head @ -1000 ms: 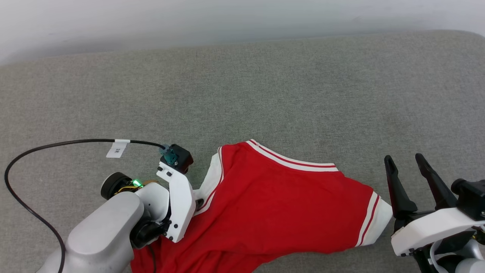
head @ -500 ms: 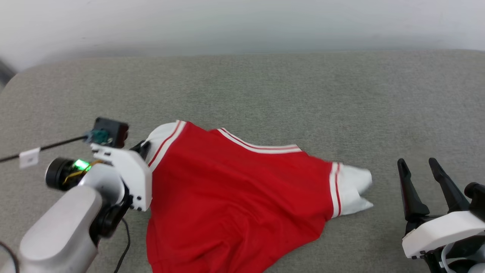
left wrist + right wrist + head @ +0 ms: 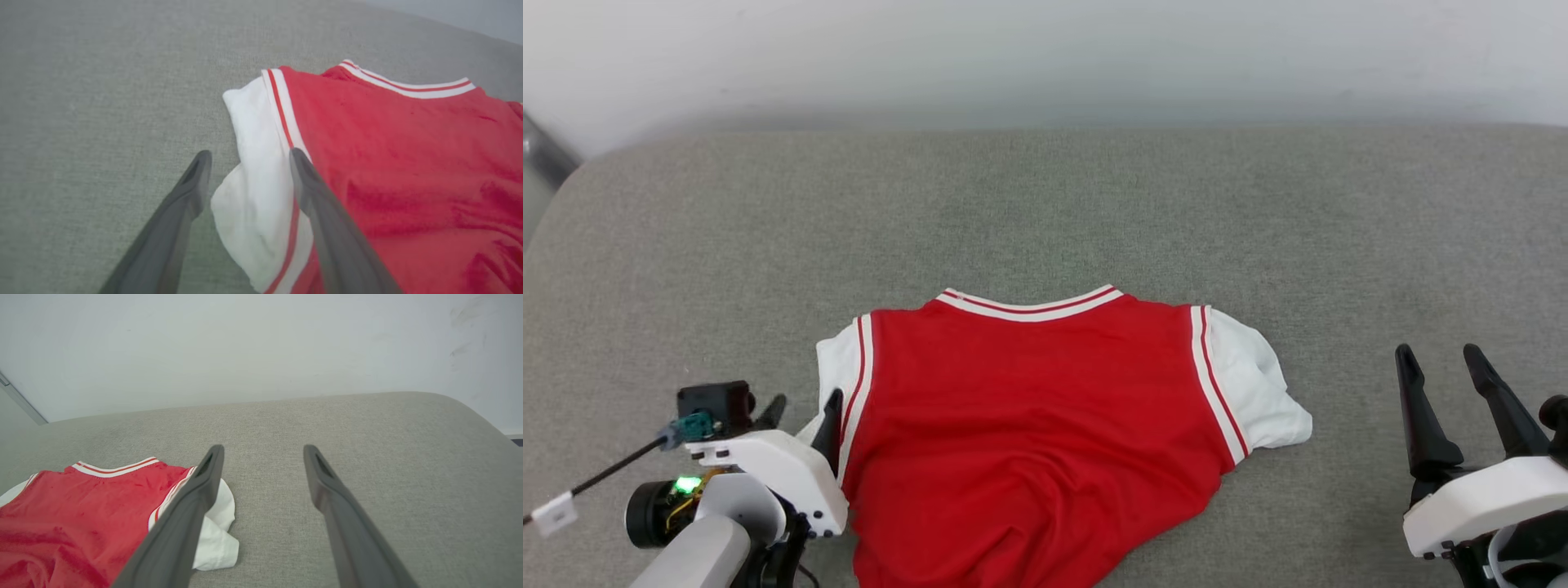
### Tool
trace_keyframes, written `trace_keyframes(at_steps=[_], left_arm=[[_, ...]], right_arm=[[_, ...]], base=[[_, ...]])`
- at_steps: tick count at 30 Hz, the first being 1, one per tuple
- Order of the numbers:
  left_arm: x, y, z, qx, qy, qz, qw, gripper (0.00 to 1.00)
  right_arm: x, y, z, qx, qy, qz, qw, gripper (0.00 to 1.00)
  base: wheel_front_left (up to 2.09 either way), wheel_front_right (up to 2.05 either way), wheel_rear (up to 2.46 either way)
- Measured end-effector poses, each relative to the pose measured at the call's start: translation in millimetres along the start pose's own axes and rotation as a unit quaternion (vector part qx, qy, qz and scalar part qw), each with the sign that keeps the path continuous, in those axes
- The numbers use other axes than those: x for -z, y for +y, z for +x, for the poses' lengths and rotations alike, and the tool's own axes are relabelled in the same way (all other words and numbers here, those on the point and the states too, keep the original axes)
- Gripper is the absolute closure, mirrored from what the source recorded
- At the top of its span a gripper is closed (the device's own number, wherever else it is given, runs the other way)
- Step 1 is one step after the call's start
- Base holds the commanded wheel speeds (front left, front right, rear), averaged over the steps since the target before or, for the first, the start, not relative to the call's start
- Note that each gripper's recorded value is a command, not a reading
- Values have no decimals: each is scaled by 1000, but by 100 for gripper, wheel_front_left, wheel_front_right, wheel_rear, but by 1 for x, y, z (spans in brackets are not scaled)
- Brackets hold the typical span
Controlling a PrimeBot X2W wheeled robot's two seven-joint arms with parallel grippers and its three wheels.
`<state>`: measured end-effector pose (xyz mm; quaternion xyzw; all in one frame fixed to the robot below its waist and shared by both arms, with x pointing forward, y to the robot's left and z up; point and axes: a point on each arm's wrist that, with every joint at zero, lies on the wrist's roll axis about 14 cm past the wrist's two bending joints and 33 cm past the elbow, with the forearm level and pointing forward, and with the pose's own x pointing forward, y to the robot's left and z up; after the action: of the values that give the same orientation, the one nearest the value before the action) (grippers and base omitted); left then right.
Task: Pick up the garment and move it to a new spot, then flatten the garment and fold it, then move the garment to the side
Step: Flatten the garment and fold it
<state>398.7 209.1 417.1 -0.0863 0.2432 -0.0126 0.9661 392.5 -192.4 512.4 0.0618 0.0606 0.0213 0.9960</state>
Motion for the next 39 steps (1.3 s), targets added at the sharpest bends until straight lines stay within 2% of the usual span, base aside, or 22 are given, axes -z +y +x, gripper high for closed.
trace_keyframes(at_steps=[5, 10, 19, 26, 32, 39], left_arm=[[-50, -12, -17, 7, -142, 8, 990, 0], [-77, -30, -43, 23, -221, 8, 975, 0], [-97, -53, -76, 45, -289, 22, 956, 0], [-95, -51, -88, 32, -305, 19, 952, 0], [-94, -45, -92, 19, -312, 16, 950, 0], [-88, -30, -85, -9, -304, 1, 953, 0]], right_arm=[[-8, -6, -13, 9, -8, -3, 1000, 0], [-14, -8, -28, 14, -12, -4, 1000, 0], [-13, -10, -35, 16, -2, 1, 1000, 0], [15, -15, -24, 20, 64, 26, 997, 0], [53, -9, 11, -5, 198, 43, 979, 0], [88, 22, 54, -61, 339, 5, 939, 0]], base=[[0, 0, 0], [0, 0, 0], [0, 0, 0], [0, 0, 0], [0, 0, 0], [0, 0, 0]])
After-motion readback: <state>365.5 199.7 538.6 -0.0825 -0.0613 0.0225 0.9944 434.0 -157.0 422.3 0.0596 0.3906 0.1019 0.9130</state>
